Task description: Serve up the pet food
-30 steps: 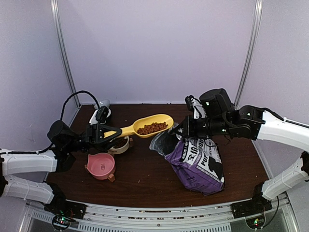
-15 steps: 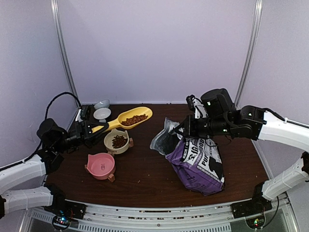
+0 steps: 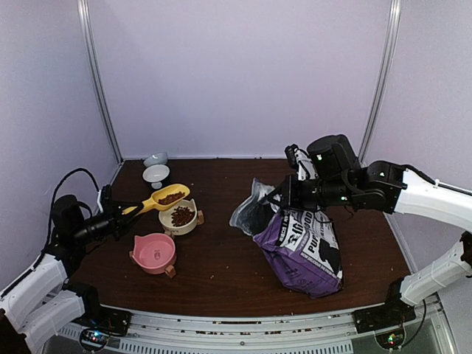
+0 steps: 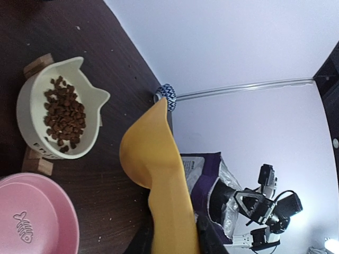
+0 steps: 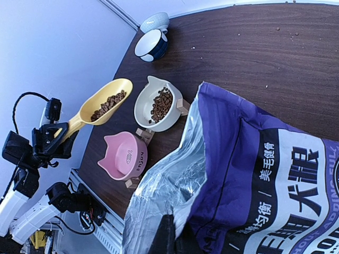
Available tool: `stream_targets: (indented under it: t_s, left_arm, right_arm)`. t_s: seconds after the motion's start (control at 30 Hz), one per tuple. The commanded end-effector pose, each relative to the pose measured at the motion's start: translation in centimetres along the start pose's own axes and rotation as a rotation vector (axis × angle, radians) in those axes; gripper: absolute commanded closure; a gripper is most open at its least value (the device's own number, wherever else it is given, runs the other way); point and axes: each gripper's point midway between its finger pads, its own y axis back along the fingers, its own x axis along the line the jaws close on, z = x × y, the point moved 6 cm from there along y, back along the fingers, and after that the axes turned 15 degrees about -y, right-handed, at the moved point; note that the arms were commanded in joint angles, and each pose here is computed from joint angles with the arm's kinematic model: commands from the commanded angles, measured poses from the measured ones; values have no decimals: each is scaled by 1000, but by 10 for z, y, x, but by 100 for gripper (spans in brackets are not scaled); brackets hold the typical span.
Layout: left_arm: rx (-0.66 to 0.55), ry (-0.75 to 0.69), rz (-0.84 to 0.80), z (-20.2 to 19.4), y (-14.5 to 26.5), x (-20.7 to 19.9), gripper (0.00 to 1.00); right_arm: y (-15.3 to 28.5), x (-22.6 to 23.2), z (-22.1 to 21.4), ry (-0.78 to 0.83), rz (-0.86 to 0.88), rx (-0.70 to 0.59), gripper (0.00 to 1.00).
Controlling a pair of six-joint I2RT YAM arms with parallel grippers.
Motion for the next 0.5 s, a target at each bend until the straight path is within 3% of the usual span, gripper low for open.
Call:
stream_targets:
  t_s: [0.0, 0.47]
  left_arm:
    - [-6, -15, 81, -2, 7, 19, 100]
    - [5, -32, 217, 5, 11, 44, 100]
  right_arm:
    - [11, 12, 16, -12, 64, -80, 100]
    - [10, 9, 16, -15, 52, -81, 100]
